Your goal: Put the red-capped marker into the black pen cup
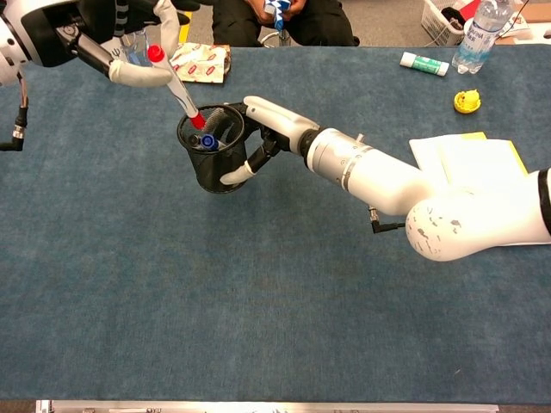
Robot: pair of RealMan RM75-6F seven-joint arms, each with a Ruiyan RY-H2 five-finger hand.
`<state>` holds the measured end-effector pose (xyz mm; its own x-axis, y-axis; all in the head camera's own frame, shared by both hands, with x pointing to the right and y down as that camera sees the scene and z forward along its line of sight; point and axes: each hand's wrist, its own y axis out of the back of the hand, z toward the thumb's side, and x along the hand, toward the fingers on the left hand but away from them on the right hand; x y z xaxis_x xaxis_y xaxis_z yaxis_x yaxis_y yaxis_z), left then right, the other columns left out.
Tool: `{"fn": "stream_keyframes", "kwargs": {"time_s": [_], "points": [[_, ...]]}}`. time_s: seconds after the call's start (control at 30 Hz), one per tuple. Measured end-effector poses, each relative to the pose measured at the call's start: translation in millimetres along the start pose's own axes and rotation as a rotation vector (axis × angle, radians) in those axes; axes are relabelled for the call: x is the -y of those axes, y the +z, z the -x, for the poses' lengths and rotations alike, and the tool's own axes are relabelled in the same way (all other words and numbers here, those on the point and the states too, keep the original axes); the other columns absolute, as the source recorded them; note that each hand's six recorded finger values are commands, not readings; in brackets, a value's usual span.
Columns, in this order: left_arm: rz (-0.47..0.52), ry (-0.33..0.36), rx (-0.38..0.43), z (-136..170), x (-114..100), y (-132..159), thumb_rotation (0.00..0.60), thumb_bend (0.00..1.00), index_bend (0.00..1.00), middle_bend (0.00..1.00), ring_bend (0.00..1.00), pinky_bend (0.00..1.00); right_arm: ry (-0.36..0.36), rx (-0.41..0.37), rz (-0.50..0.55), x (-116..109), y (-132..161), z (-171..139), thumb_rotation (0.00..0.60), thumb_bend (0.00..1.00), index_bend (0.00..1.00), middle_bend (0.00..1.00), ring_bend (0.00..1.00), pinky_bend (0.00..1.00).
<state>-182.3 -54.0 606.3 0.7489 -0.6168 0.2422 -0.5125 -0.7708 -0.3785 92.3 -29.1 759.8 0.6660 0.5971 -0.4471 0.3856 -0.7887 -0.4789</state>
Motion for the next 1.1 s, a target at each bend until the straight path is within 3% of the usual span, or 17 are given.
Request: {"fn": "stream_keyframes", "kwargs": {"time_s": [0.13,0.2,0.3,0.37,0.7,1.1], "points": [[0.01,-0.021,-0.022,-3,6,-5,0.6,0.25,0.56,0.07,0.0,0.01,-0.003,-0.003,0.008,0,3,2,0.6,0.32,0.45,0.4,0.29,0.26],[-0.004,-0.034,-0.034,-4,8,-8,0.6,0.25,0.44,0.03,0.0,0.01,-0.004,-0.006,0.012,0,5,1,0.6,0.31,0.45,0.4,0.29,0.26],[-0.021,-0.05,-0.049,-4,10,-12,0.6,0.25,0.12,0.0,0.0,0.0,-0.004,-0.009,0.015,-1,6,0,0.6,0.32,0.45,0.4,0.29,0.26],[-0.027,-0.049,-0.053,-5,8,-12,0.6,0.25,0.02,0.0,0.0,0.0,-0.004,-0.009,0.015,-2,6,-1,0.6,0.32,0.45,0.4,0.29,0.26],[-0.067,-0.002,-0.071,1,-8,-18,0.6,0.25,0.0,0.0,0.0,0.0,-0.006,0.013,-0.001,-13,-10,-18,0.6,0.32,0.45,0.4,0.29,0.26],[-0.15,0.033,-0.069,15,-14,-23,0.6,0.25,0.0,0.0,0.0,0.0,-0.035,0.072,-0.023,-27,-55,-46,0.6,0.31,0.45,0.4,0.28,0.26]]}}
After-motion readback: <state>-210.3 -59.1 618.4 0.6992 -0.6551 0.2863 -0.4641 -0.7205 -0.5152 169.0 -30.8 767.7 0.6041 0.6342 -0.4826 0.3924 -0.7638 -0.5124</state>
